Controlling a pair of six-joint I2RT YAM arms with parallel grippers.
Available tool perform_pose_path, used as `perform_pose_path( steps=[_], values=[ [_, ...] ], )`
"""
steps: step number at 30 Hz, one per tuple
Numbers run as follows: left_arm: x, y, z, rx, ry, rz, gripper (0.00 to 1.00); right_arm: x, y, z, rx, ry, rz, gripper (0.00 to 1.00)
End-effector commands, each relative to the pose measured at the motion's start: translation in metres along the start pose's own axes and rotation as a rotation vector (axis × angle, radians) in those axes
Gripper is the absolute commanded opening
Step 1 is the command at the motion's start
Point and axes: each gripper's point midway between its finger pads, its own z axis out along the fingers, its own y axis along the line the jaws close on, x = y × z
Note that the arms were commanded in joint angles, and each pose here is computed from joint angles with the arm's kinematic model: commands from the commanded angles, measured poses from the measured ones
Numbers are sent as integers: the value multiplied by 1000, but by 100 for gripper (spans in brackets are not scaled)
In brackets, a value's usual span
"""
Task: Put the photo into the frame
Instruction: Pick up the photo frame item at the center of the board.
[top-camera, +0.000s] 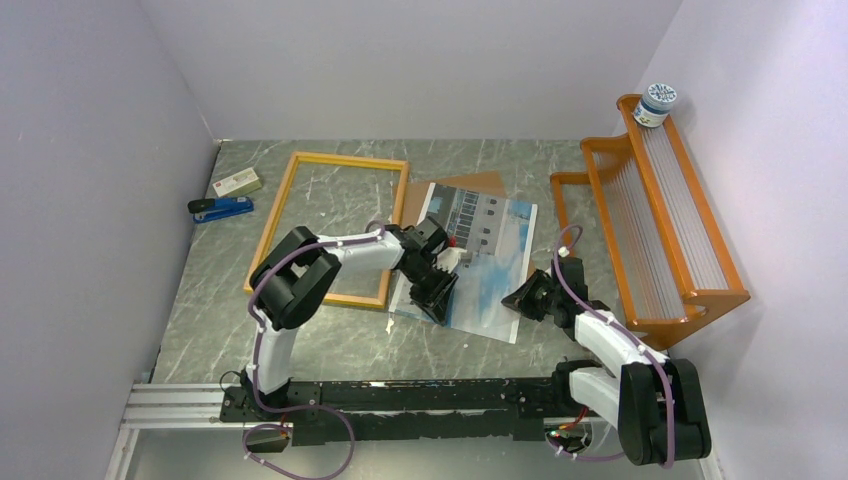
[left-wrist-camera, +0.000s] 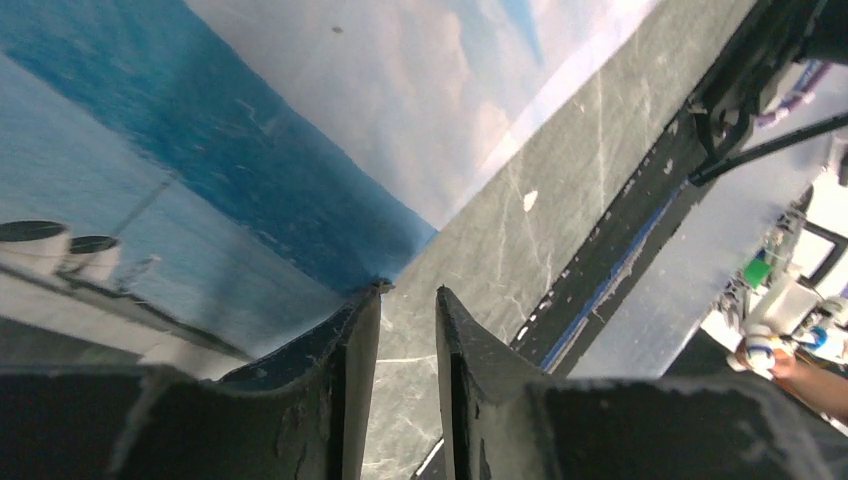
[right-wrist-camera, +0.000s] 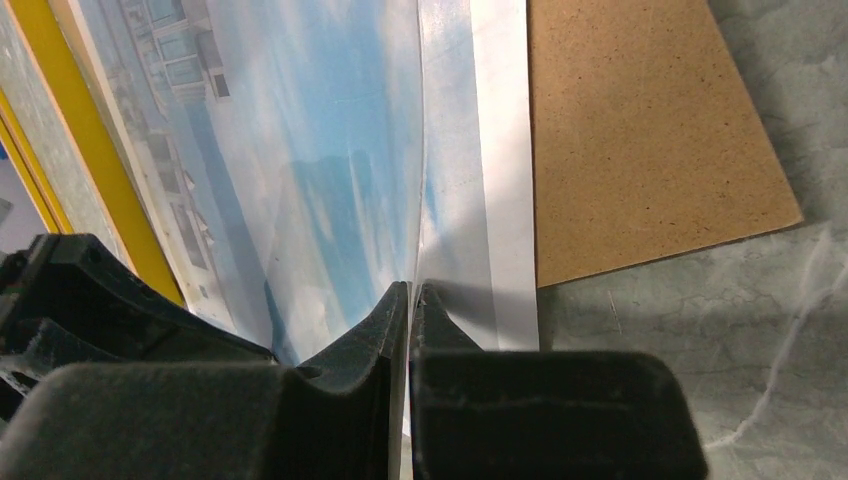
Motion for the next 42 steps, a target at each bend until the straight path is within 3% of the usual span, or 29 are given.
perform_pose_path(
  steps=[1, 8, 17, 22, 25, 29, 32, 36, 42],
  values=[
    [21, -16, 13, 119, 69, 57, 34, -3, -20, 3, 94, -23, -14, 5],
    [21, -12, 18, 74, 56, 84, 37, -3, -19, 3, 99, -24, -13, 5],
    [2, -30, -22, 23, -59, 178, 45, -26, 1, -10, 82, -76, -42, 4],
    [-31, -49, -76, 10, -223, 211, 50, -58, 45, -45, 18, -147, -83, 0],
    [-59, -45, -121, -6, -370, 175, 59, -69, 71, -64, -30, -155, -100, 0],
    [-91, -10, -172, -146, -555, 67, 70, -82, 104, -88, -99, -170, -110, 0],
    [-101, 38, -211, -291, -659, -86, 78, -97, 135, -111, -173, -212, -120, 0],
    [-96, 103, -257, -417, -725, -274, 84, -121, 185, -151, -291, -272, -147, 0],
    [-81, 167, -303, -589, -724, -450, 88, -140, 241, -192, -437, -295, -177, 0]
  ],
)
